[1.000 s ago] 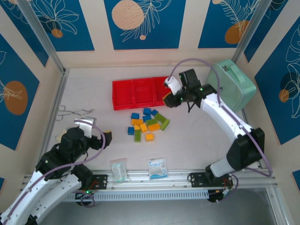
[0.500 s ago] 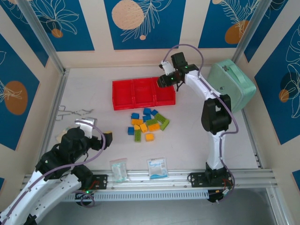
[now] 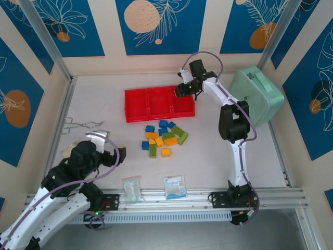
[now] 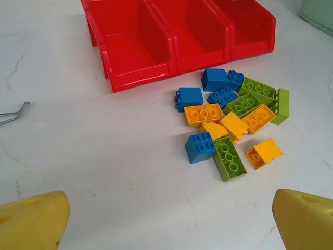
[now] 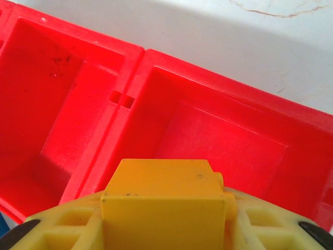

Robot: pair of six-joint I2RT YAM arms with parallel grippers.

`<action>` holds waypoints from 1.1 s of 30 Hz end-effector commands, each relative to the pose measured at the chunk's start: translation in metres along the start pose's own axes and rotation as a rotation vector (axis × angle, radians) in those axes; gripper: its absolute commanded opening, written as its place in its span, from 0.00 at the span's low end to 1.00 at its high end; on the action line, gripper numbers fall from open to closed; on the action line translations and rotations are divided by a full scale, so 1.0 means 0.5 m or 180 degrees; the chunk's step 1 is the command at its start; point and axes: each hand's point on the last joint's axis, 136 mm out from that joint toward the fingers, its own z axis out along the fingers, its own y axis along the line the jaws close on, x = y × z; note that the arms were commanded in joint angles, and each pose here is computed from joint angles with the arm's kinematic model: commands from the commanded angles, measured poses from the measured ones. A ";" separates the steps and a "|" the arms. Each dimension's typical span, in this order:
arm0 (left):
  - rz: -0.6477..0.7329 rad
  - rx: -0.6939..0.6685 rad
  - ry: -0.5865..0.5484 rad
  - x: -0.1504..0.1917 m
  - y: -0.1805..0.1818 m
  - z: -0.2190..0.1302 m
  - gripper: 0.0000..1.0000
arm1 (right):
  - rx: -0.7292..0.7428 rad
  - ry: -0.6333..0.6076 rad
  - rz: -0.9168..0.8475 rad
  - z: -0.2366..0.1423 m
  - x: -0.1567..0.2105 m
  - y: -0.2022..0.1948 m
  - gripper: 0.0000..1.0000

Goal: Sort the legos into containers by color
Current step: Place the lego in the container.

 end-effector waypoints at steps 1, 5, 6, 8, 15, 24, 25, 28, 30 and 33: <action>0.0022 0.0046 -0.0036 -0.013 -0.008 -0.007 0.99 | -0.0150 0.0026 0.0053 0.015 0.010 0.012 0.40; 0.0029 0.0045 -0.0067 -0.014 -0.007 -0.009 0.99 | -0.0161 0.0037 0.0051 0.024 0.021 0.012 0.46; 0.0029 0.0051 -0.0069 -0.014 -0.008 -0.009 0.99 | -0.0153 0.0034 0.0053 0.023 0.022 0.012 0.48; 0.0037 0.0060 -0.0063 -0.014 -0.009 -0.008 1.00 | -0.0125 0.0030 0.0032 0.021 0.024 0.014 0.51; 0.0059 0.0068 -0.0004 -0.009 -0.012 -0.001 0.99 | 0.0024 -0.0078 -0.0139 -0.021 0.018 0.039 0.68; 0.0062 0.0077 0.0000 -0.009 -0.013 0.000 0.99 | 0.0375 -0.0261 -0.0074 -0.137 0.036 0.076 0.83; 0.0065 0.0078 0.0000 -0.009 -0.013 0.000 0.99 | 0.0485 -0.0241 0.0038 -0.152 0.046 0.073 0.84; 0.0065 0.0083 0.0005 -0.008 -0.014 0.000 0.99 | 0.0853 -0.0067 0.0748 -0.196 0.092 0.043 0.87; 0.0070 0.0074 0.0006 -0.008 -0.013 0.000 0.99 | 0.0961 0.0097 0.1299 -0.219 0.137 0.034 0.86; 0.0069 0.0071 0.0004 -0.008 -0.012 0.000 0.99 | 0.0890 0.0048 0.1641 -0.218 0.194 0.066 0.85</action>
